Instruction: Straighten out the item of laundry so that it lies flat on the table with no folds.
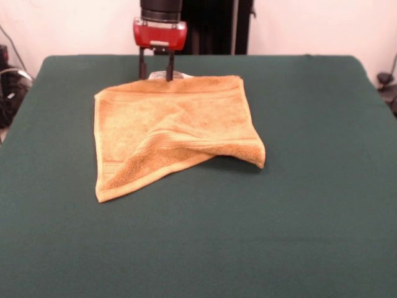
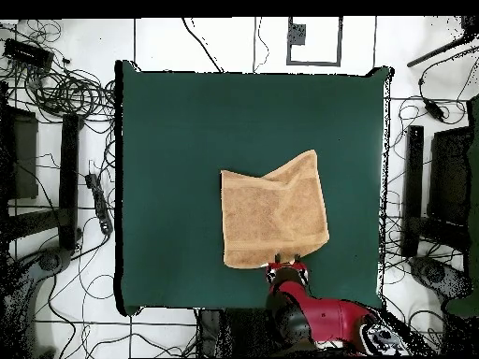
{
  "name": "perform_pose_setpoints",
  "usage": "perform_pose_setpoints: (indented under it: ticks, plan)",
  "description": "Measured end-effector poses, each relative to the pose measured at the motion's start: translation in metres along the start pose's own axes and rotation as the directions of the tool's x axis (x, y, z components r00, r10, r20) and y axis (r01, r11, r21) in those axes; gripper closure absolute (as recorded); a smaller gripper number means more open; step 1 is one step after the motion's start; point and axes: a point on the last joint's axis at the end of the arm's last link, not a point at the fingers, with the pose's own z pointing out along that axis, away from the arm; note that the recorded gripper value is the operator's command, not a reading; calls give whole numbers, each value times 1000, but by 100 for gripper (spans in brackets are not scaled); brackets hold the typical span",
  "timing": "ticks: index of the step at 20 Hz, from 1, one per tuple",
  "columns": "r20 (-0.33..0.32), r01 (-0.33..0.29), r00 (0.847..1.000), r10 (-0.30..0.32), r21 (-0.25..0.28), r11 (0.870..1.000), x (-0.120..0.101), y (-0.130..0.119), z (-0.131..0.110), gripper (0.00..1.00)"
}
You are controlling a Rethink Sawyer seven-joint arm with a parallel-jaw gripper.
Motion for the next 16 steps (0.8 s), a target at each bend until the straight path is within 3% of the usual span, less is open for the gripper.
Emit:
perform_pose_setpoints:
  ticks: [6,16]
  plan:
    - [-43,4,999,-6,-27,1000,19,11,16,0]
    - [12,22,1000,-22,-23,999,26,11,19,0]
